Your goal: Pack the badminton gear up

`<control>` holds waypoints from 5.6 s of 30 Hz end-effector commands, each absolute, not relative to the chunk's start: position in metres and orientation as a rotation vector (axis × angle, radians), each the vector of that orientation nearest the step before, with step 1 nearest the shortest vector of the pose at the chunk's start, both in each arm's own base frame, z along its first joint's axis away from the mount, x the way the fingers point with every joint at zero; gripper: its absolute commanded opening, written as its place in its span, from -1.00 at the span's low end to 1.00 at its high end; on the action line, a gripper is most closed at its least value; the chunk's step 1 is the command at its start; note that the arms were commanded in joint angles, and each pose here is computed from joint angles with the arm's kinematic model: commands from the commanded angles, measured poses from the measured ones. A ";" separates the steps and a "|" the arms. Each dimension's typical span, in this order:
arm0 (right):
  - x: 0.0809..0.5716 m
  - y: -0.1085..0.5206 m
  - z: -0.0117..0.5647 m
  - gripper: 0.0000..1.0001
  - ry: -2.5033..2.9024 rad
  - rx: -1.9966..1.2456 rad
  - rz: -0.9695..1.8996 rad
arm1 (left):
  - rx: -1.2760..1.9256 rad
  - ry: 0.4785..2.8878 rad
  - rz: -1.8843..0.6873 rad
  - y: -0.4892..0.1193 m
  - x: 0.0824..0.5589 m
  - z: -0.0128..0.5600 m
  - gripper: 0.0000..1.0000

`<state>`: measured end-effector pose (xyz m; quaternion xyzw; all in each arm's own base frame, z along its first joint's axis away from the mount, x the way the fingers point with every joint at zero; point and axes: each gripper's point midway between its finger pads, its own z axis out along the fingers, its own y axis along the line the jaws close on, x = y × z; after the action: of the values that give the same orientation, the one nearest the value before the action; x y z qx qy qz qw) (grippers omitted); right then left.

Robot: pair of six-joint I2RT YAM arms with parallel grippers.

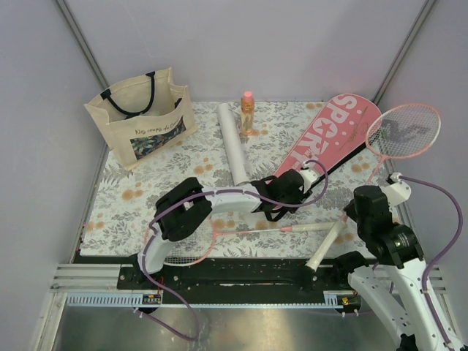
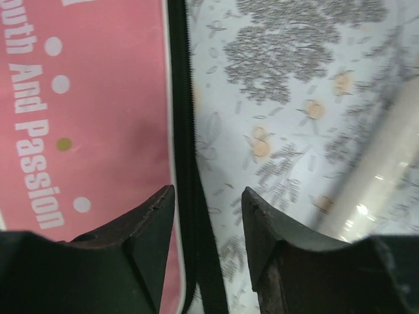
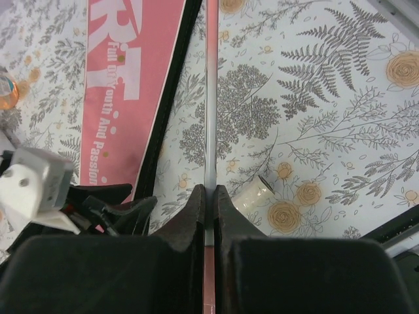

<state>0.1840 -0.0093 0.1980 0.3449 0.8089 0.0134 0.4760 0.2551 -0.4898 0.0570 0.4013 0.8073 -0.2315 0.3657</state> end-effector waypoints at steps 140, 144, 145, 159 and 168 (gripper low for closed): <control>0.218 0.005 0.107 -1.00 2.085 0.944 0.034 | 0.624 2.077 -0.911 -0.481 0.292 0.168 -1.00; 0.216 -0.002 0.119 -1.00 2.085 0.931 -0.020 | 0.621 2.085 -0.892 -0.478 0.293 0.166 -1.00; 0.216 -0.006 0.126 -1.00 2.069 0.925 -0.033 | 0.617 2.084 -0.888 -0.478 0.294 0.166 -1.00; 0.208 -0.010 0.117 -1.00 2.088 0.918 -0.061 | 0.524 2.090 -0.928 -0.470 0.298 0.175 -1.00; 0.213 0.001 0.105 -1.00 2.072 0.939 0.032 | 0.526 2.117 -0.939 -0.468 0.294 0.164 -1.00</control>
<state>0.1972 -0.0039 0.0951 0.3558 0.8518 -0.0246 0.3838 0.2891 -0.4610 0.1193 0.2189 0.8554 -0.3261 0.3378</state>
